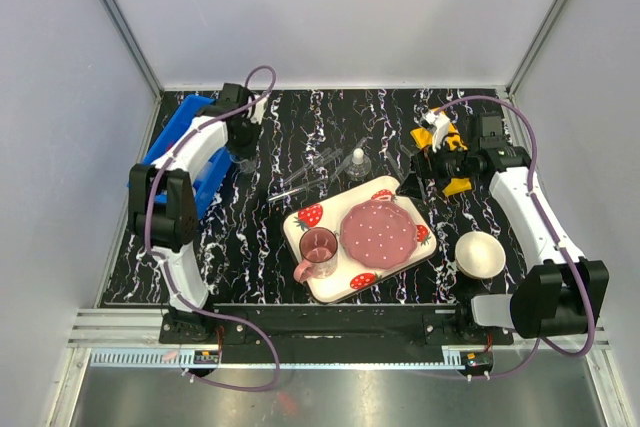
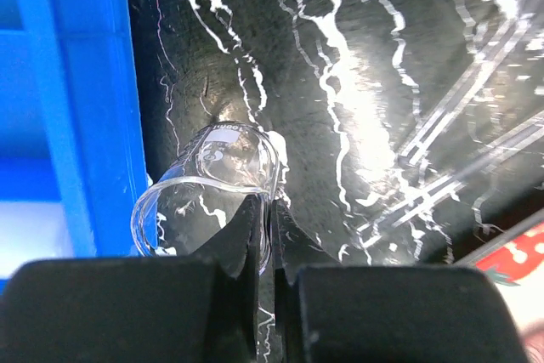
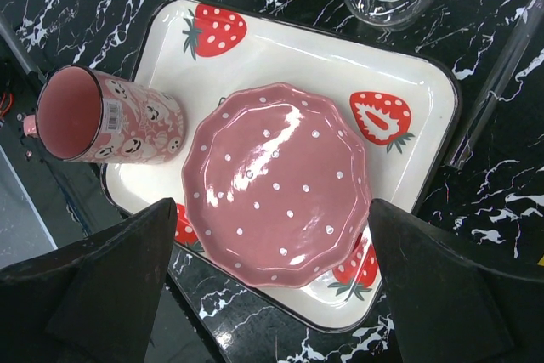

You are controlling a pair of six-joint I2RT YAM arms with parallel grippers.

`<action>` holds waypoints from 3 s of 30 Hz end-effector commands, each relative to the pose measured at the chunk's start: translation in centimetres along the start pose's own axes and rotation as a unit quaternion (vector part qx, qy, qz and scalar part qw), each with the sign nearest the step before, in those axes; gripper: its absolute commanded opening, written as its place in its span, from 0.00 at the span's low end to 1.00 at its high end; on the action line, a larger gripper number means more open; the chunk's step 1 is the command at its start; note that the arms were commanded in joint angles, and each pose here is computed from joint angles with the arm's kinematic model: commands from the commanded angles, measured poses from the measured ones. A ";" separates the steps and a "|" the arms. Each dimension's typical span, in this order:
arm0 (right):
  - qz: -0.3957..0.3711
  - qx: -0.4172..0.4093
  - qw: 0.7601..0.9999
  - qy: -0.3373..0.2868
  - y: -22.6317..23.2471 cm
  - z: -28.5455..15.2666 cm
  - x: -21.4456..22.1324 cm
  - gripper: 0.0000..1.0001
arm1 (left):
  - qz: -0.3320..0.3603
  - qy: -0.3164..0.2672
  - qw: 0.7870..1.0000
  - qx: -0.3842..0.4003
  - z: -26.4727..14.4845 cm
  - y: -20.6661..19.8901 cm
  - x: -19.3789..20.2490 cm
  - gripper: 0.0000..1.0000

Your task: Organize the chemistry lab equipment

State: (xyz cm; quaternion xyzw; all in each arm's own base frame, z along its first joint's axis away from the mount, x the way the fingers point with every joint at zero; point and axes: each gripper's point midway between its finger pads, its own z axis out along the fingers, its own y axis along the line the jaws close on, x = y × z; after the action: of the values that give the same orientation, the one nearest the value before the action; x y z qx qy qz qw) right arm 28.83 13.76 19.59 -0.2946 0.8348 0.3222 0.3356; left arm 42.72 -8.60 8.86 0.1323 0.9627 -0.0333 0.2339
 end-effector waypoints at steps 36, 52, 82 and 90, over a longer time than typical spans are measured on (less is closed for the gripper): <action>-0.004 -0.017 1.000 -0.014 0.0 0.2 -0.6 1.00 | -0.258 -0.122 0.958 0.030 -1.8 14.4 -5.9 0.03; -0.005 -0.020 1.000 -0.011 0.0 0.2 -0.9 1.00 | -0.266 -0.121 0.956 0.028 -3.2 14.2 -6.0 0.28; -0.031 -0.011 0.998 0.048 -0.3 3.9 -6.0 1.00 | -0.265 -0.356 0.878 0.176 -19.8 5.5 -0.2 0.99; 0.027 -0.016 0.998 0.060 -1.2 6.0 -5.7 1.00 | -0.121 -0.286 0.939 0.147 -17.4 -4.1 -0.1 0.99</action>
State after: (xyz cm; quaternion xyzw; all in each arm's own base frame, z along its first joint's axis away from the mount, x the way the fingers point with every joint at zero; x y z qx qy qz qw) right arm 33.95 18.14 18.84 -0.3167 0.8563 0.3171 0.2565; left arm 34.52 -6.48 23.16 -0.0622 0.8396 -0.2953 0.4516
